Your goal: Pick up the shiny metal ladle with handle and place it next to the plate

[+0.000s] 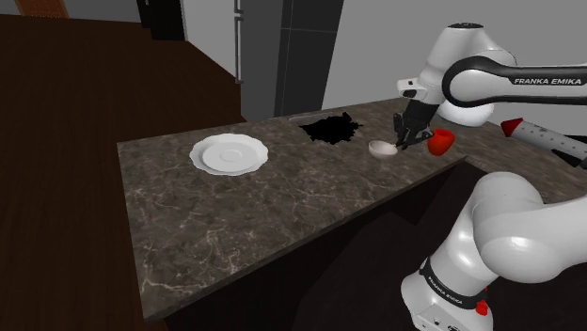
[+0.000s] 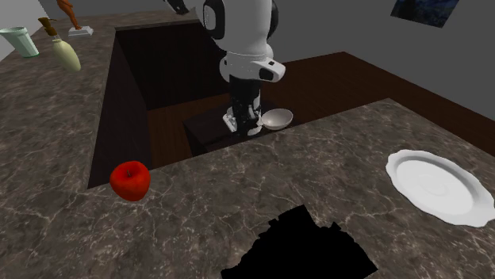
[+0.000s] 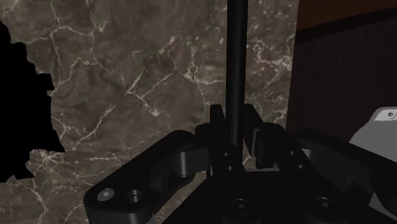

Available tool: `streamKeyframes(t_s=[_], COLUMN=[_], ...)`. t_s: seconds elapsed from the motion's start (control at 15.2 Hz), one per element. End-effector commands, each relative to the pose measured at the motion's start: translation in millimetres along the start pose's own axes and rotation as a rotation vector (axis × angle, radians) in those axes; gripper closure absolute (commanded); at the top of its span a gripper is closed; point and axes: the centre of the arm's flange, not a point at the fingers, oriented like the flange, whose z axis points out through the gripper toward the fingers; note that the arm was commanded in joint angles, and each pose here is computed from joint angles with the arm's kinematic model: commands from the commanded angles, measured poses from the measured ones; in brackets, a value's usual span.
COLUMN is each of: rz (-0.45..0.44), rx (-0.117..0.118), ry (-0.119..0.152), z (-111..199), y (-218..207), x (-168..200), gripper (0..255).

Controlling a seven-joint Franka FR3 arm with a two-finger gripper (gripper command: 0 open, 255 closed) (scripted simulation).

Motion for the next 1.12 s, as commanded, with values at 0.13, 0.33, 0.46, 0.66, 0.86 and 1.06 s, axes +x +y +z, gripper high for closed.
streamKeyframes(t_s=[0.13,0.33,0.46,0.66,0.86,1.06], rz=[0.000,0.000,0.000,0.000,0.000,0.000], rx=[0.000,0.000,0.000,0.000,0.000,0.000], ry=[0.000,0.000,0.000,0.000,0.000,0.000], z=[-9.0,-12.5,-14.9,-18.5,-22.0,-25.6], y=[9.2,17.9,23.7,32.3,41.0,49.7], x=[45.8,84.3,110.0,148.4,186.9,225.4], gripper=[255,255,255,255,255,255])
